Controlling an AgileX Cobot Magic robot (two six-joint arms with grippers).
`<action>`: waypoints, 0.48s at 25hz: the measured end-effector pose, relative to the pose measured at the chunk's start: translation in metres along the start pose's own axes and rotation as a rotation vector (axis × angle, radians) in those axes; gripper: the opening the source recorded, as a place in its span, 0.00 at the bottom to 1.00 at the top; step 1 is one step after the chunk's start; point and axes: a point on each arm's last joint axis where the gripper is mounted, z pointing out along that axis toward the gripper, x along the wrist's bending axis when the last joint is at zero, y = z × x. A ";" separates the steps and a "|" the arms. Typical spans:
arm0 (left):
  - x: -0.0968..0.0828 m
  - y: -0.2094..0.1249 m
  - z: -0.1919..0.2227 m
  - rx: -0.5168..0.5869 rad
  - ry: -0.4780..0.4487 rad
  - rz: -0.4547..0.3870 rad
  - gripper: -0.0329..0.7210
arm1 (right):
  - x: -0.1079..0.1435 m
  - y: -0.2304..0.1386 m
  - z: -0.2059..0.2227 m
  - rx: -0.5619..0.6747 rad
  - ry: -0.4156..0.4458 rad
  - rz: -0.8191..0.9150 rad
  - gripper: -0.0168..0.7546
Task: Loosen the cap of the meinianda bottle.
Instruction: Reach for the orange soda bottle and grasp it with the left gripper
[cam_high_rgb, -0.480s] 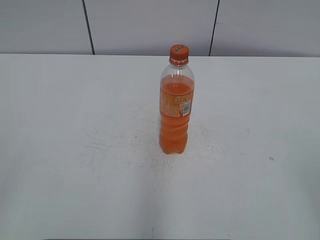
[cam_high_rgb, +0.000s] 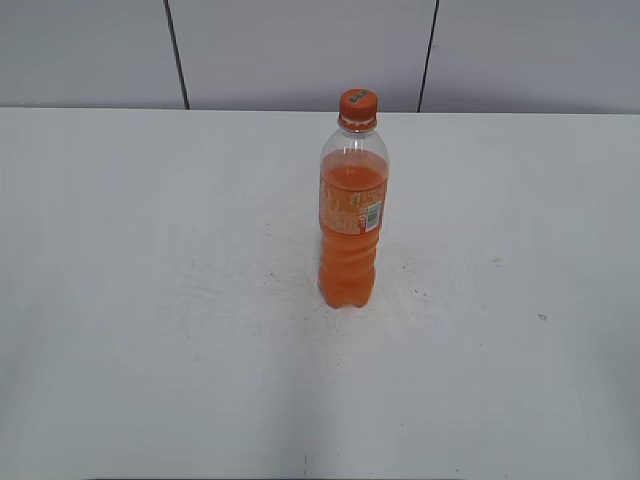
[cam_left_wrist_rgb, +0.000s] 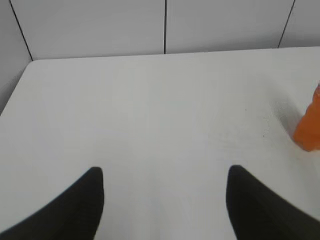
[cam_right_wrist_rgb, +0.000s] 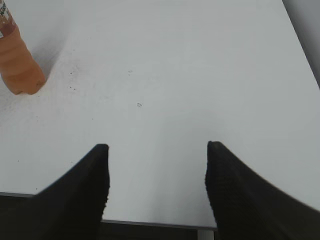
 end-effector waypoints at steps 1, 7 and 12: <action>0.000 0.005 -0.002 -0.031 -0.002 0.000 0.67 | 0.000 0.000 0.000 0.000 0.000 0.000 0.62; -0.003 0.050 0.000 -0.202 -0.012 0.001 0.67 | 0.000 0.000 0.000 0.000 0.000 0.000 0.62; -0.006 0.086 0.048 -0.246 -0.020 0.006 0.67 | 0.000 0.000 0.000 0.000 0.000 0.000 0.62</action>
